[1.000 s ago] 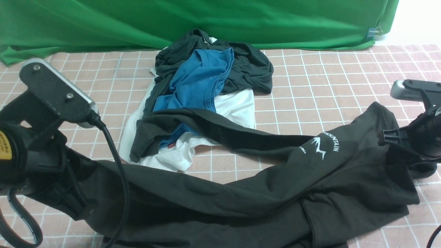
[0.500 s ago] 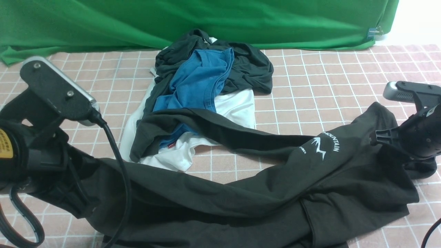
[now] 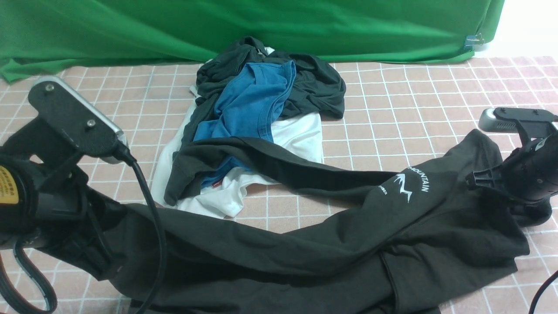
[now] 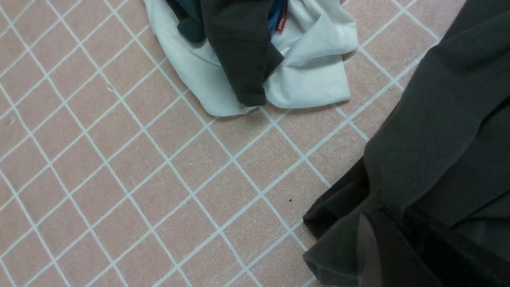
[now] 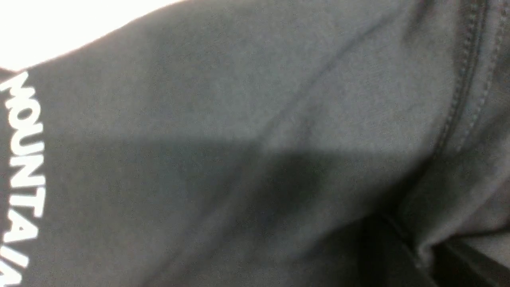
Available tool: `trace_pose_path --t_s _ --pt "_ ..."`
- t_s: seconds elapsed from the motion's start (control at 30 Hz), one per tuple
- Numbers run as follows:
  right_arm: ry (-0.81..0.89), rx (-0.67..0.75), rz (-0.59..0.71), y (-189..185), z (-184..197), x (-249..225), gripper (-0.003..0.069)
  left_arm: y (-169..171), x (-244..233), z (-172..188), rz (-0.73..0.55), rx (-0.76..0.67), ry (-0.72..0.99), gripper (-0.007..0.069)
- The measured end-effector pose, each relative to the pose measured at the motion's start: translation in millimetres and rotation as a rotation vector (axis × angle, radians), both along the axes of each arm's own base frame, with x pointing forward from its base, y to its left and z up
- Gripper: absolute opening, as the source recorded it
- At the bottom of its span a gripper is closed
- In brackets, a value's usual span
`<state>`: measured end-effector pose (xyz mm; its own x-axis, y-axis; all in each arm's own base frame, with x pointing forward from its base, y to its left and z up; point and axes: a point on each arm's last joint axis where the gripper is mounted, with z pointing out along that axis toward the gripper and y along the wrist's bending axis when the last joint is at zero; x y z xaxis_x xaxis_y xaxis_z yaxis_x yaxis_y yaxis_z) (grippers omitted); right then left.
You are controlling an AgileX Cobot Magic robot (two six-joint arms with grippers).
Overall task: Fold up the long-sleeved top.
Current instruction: Spread the long sleeves with your arms and place them on the tabletop
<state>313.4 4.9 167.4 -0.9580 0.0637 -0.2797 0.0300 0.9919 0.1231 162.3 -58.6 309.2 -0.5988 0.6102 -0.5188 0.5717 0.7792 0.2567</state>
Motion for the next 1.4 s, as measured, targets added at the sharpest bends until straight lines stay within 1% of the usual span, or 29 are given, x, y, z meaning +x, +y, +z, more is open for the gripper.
trace_pose_path --t_s 0.03,0.13,0.17,0.23,0.33,0.37,0.4,0.43,0.47,0.57,0.63,0.73,0.77,0.83,1.0,1.1,1.27,1.37,1.4 --pt "0.0 0.0 0.006 0 3 -1 0.0057 0 0 0 0.0 -0.001 -0.002 0.0032" --pt "-0.053 0.003 0.02 1 33 -12 0.0055 4 -6 7 -0.005 0.0 -0.042 0.0032" --pt "-0.059 0.004 0.02 1 36 -13 0.0055 4 -6 8 -0.005 0.002 -0.044 0.0032" --pt "-0.186 0.009 0.024 1 89 -32 0.0055 11 -17 29 -0.005 0.0 -0.15 0.0032" --pt "-0.389 0.018 0.002 -4 157 -61 0.0055 18 -25 63 0.003 -0.004 -0.287 0.0032" --pt "-0.39 0.017 -0.002 -5 157 -62 0.0055 18 -25 64 0.003 -0.004 -0.288 0.0032" --pt "-0.528 0.019 -0.026 -10 199 -82 0.0055 22 -30 92 0.015 -0.015 -0.385 0.0032" --pt "-0.553 0.017 -0.031 -11 207 -87 0.0055 23 -31 97 0.017 -0.017 -0.405 0.0032" --pt "-0.625 0.008 -0.046 -14 230 -99 0.0055 25 -33 115 0.023 -0.027 -0.46 0.0032" --pt "-0.767 -0.02 -0.051 -16 275 -122 0.0055 30 -39 151 0.041 -0.033 -0.567 0.0032" --pt "-0.861 -0.037 -0.042 -15 307 -137 0.0055 37 -46 185 0.069 -0.027 -0.668 0.0032" --pt "-0.97 -0.055 -0.028 -12 344 -152 0.0055 45 -55 220 0.103 -0.021 -0.768 0.0032" --pt "-1.033 -0.07 -0.022 -11 363 -162 0.0055 49 -61 238 0.12 -0.011 -0.819 0.0032" --pt "-1.127 -0.098 -0.017 -9 391 -180 0.0055 56 -71 263 0.138 0.005 -0.896 0.0032" --pt "-1.287 -0.136 -0.01 -4 432 -216 0.0055 66 -92 296 0.158 -0.005 -1.009 0.0032" --pt "-1.319 -0.145 -0.002 -1 442 -229 0.0055 68 -97 298 0.165 -0.014 -1.0 0.0032" --pt "-1.267 -0.14 0.008 0 438 -230 0.0055 59 -80 275 0.142 -0.006 -0.806 0.0032" --pt "-1.151 -0.104 0.015 -2 421 -211 0.0055 40 -44 241 0.097 0.016 -0.641 0.0032" --pt "-1.142 -0.102 0.016 -2 419 -209 0.0055 39 -40 239 0.094 0.021 -0.629 0.0032"
